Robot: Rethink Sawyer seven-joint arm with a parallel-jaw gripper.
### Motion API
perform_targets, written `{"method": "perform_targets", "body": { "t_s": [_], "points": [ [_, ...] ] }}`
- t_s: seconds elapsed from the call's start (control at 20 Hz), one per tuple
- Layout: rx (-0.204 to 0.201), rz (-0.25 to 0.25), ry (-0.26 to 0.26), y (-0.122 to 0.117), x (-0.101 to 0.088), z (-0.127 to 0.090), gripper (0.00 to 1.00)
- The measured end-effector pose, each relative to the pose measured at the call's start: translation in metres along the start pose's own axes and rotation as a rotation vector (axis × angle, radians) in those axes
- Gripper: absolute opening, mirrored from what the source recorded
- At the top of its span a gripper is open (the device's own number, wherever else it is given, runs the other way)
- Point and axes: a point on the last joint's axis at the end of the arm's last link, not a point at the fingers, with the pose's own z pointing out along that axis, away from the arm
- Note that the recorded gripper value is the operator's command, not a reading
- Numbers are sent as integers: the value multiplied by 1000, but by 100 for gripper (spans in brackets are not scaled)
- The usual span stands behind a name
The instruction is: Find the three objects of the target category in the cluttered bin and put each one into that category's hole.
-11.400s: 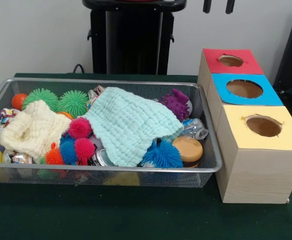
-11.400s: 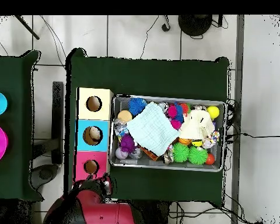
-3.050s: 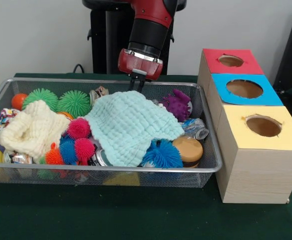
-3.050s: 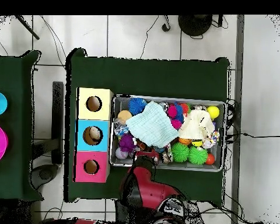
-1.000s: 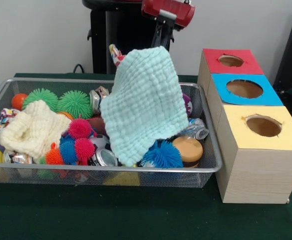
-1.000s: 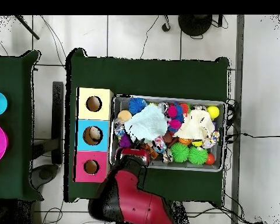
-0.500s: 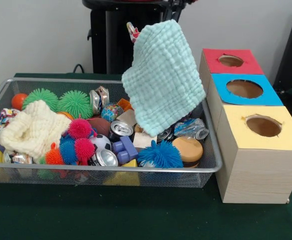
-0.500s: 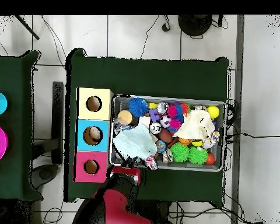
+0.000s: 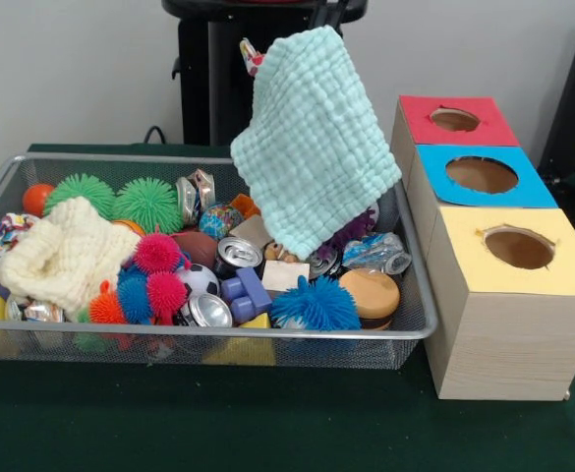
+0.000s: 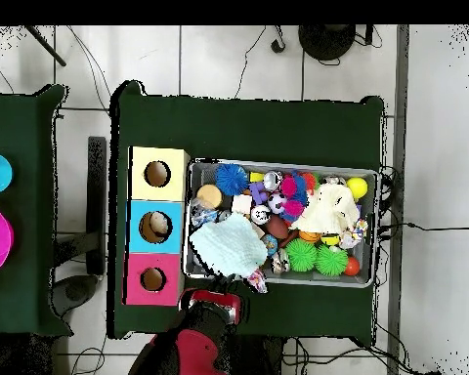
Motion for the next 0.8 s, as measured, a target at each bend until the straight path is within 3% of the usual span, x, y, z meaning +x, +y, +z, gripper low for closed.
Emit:
{"method": "perform_targets", "body": {
  "t_s": [0.45, 0.8],
  "points": [
    [1, 7, 23, 0, 12, -2, 0],
    [6, 2, 34, 2, 18, -21, 0]
  ]
}}
